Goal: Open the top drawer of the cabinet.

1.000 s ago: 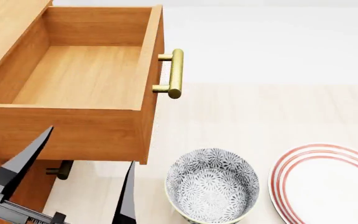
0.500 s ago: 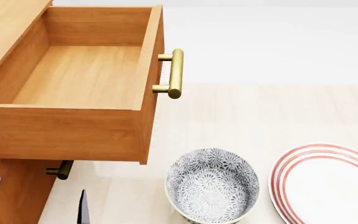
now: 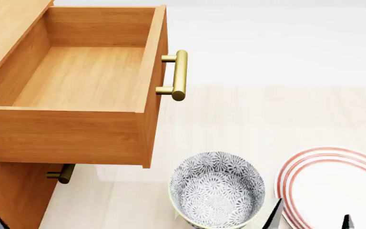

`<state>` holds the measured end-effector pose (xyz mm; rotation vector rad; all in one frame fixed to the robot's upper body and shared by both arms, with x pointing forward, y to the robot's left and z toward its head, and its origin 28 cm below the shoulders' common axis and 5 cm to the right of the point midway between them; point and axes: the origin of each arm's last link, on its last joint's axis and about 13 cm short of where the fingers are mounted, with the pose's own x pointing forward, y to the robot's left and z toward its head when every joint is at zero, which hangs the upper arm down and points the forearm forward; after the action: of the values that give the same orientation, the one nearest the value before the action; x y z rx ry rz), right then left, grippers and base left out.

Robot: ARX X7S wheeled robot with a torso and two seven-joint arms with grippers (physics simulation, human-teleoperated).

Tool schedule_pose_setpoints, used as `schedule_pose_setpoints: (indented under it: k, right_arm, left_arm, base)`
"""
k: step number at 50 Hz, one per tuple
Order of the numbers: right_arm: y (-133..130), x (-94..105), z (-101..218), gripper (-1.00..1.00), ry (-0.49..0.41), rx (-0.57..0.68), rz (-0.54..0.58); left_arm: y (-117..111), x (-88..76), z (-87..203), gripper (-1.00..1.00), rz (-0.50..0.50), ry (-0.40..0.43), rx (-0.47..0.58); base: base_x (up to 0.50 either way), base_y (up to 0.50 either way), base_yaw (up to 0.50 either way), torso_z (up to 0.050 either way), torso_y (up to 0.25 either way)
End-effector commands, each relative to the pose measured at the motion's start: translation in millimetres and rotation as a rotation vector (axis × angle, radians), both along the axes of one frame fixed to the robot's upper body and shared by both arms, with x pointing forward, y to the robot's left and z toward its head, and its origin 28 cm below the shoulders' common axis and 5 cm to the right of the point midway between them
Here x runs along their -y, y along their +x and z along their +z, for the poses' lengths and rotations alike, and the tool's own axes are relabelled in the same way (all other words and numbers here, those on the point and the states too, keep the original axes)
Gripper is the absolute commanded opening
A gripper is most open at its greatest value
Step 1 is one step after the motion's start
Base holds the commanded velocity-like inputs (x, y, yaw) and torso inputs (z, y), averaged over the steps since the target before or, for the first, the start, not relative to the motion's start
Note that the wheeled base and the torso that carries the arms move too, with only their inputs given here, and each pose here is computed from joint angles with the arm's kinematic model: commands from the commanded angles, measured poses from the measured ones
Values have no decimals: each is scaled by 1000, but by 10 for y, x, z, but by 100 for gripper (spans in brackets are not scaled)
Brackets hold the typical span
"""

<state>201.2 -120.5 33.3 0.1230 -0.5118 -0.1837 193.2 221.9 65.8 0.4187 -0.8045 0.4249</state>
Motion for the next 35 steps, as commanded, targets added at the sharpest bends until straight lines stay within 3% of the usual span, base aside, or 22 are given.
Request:
schedule_pose_setpoints:
  k: [1,6,18,21,35]
  right_arm:
    - [-85,141,103,100,-34,256,-176]
    - [-67,225,258,100,-56,358,-275]
    - [21,538,618,100,-83,540,-467]
    - [3,637,792,100,-108,624,-515]
    - [-140,893,1236,100,-98,759,-641]
  left_arm:
    - [19,-302,198,100,239,-54,191]
    - [10,-425,326,100,365,-97,270]
    - [50,-698,603,100,533,-159,373]
    - [27,-769,743,100,569,-169,423]
    - [-185,-947,1214,100,649,-165,560]
  base:
    - [0,0,0,0,0]
    - [0,0,0,0,0]
    - [0,0,0,0,0]
    - [0,0,0,0,0]
    - [0,0,0,0,0]
